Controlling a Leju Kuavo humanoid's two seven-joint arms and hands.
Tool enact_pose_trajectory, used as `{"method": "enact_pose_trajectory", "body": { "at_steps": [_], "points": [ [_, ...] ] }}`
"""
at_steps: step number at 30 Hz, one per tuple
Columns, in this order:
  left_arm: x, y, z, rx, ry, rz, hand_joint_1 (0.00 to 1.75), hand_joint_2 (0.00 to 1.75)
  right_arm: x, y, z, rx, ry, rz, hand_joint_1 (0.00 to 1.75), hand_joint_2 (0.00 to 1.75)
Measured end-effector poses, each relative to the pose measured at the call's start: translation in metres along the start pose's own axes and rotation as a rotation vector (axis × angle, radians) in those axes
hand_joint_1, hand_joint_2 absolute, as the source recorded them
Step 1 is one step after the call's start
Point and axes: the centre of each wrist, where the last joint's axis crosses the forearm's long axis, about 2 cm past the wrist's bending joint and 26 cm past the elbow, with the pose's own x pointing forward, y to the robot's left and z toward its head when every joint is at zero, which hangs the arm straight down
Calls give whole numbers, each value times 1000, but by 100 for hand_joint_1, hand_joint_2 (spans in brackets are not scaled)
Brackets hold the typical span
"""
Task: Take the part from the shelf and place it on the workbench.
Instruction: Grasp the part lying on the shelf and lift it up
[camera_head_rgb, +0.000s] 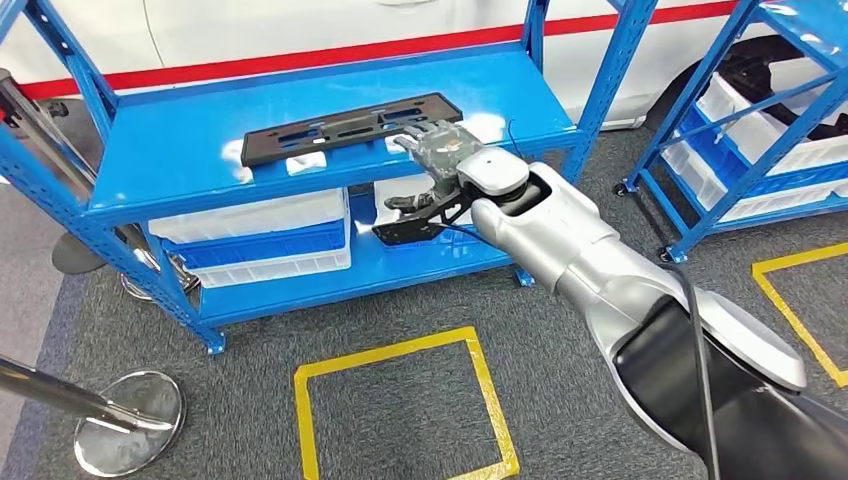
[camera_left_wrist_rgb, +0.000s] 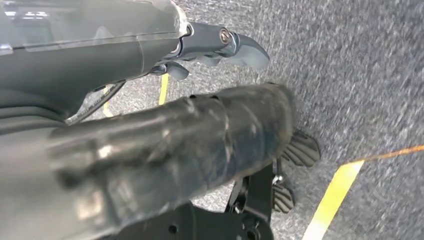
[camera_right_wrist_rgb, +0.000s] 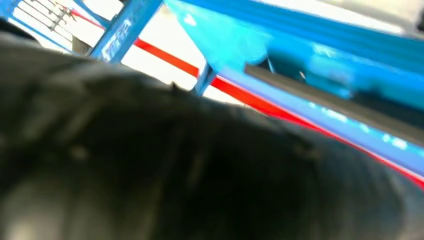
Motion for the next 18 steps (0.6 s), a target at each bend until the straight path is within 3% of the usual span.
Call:
{"method": "enact_pose_trajectory", "body": {
  "at_steps": [18],
  "points": [
    [3, 7, -1, 3, -8, -31, 0, 0, 11, 6, -3, 31, -20, 22, 0, 0]
  ]
}}
